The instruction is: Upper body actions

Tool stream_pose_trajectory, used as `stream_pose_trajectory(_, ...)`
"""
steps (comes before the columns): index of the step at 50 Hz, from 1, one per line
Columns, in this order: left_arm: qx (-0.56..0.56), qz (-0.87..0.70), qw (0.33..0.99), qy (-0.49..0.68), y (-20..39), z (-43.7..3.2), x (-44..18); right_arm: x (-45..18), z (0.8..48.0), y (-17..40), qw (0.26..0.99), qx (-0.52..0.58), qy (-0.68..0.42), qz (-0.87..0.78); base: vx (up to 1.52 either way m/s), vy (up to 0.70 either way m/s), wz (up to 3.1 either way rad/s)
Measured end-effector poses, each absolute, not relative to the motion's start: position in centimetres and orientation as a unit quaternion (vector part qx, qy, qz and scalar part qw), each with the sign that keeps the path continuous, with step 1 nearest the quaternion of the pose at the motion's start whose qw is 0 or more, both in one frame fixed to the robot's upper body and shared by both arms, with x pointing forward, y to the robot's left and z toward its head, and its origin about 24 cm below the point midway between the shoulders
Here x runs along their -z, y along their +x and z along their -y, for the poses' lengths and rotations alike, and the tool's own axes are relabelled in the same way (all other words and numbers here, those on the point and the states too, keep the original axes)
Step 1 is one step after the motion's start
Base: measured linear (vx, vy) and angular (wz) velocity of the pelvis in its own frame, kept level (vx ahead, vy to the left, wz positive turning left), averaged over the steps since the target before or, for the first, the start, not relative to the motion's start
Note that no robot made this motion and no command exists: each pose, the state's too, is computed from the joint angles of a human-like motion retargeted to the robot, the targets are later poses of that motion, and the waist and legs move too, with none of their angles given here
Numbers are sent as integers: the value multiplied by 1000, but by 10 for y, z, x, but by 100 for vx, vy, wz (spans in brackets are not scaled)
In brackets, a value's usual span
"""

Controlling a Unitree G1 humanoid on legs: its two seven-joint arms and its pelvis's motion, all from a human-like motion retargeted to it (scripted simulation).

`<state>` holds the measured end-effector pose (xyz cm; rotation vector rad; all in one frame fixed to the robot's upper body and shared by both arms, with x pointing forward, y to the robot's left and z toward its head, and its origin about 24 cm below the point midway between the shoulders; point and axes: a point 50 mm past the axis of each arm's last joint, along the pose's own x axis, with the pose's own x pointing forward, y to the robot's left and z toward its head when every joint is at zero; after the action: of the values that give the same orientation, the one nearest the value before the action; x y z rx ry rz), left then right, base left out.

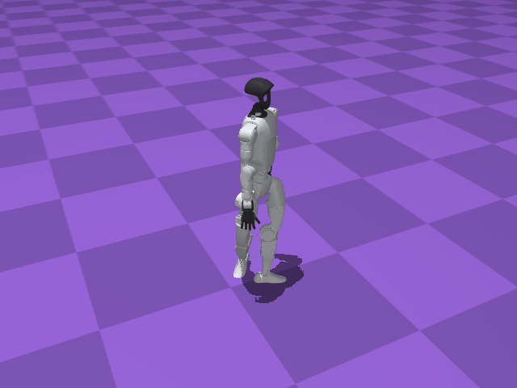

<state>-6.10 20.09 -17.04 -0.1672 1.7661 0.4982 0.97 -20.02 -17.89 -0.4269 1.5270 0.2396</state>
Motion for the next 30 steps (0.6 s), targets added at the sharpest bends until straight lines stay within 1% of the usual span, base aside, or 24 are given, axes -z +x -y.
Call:
stream_pose_trajectory(3, -192, -765, 608, -87, -56, -192, 172, 179, 198, 16, 710, -95, -164, -678, 13, -21, 234)
stream_pose_trajectory(9, -94, -735, 668, -66, -13, -188, 178, 181, 186, 7, 710, -84, -115, -690, 0, -28, 134)
stream_pose_trajectory(13, -48, -711, 701, -35, 14, -191, 179, 181, 179, -1, 696, -104, -126, -699, 1, -28, 103)
stream_pose_trajectory(18, -36, -694, 719, -27, 31, -188, 179, 181, 176, -8, 677, -135, -160, -706, -1, -23, 124)
stream_pose_trajectory(23, -43, -705, 707, -40, 19, -185, 180, 180, 172, -17, 659, -144, -157, -721, 6, -12, 107)
stream_pose_trajectory(26, -53, -726, 685, -29, 4, -191, 179, 180, 170, -20, 655, -148, -151, -725, 10, 0, 96)
stream_pose_trajectory(30, -65, -758, 649, -5, -17, -201, 176, 180, 163, -20, 646, -179, -149, -726, 6, -1, -18)
